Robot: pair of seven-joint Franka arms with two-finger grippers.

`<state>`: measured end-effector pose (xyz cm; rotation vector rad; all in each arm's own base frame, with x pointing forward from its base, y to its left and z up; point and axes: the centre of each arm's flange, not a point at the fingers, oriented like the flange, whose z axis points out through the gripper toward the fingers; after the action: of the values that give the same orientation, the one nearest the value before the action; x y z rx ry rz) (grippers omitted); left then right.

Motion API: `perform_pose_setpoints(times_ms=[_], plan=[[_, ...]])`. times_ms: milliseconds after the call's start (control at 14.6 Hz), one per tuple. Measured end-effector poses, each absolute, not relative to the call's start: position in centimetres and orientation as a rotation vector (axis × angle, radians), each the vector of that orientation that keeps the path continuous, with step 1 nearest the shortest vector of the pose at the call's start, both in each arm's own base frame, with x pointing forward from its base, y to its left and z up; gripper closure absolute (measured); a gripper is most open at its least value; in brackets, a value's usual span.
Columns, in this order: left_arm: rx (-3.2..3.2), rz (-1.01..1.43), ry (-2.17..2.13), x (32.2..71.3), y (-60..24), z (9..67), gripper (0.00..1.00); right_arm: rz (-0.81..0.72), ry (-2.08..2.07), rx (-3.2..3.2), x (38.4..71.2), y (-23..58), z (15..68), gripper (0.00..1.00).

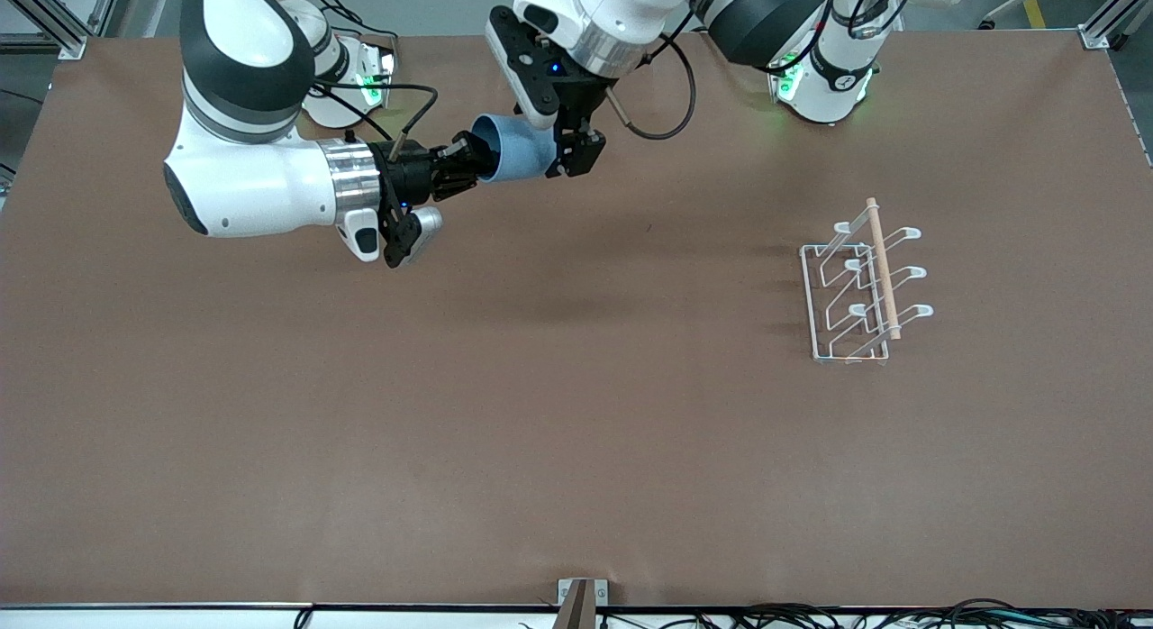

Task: Hang cup on cup holder
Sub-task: 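Grasp the cup's base with the left gripper beside the right gripper, then open the right gripper and pull it away from the cup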

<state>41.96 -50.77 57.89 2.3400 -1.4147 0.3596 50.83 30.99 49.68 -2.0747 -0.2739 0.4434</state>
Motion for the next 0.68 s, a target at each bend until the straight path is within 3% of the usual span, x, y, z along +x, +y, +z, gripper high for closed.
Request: perform_pose_setpoints(times_ms=[341,478,683], plan=[[2.320,0.375,-1.426,42.33,-51.42,56.91,0.00,0.436,-0.284,-2.071,50.85,31.32,50.10,0.95],[2.315,0.373,-1.430,42.13,-51.66,56.80,0.19,0.433,-0.280,-2.074,50.99,31.21,49.98,0.95],[2.313,0.379,-1.431,42.20,-51.67,56.86,0.23,0.432,-0.282,-2.069,51.04,31.17,50.09,0.90]])
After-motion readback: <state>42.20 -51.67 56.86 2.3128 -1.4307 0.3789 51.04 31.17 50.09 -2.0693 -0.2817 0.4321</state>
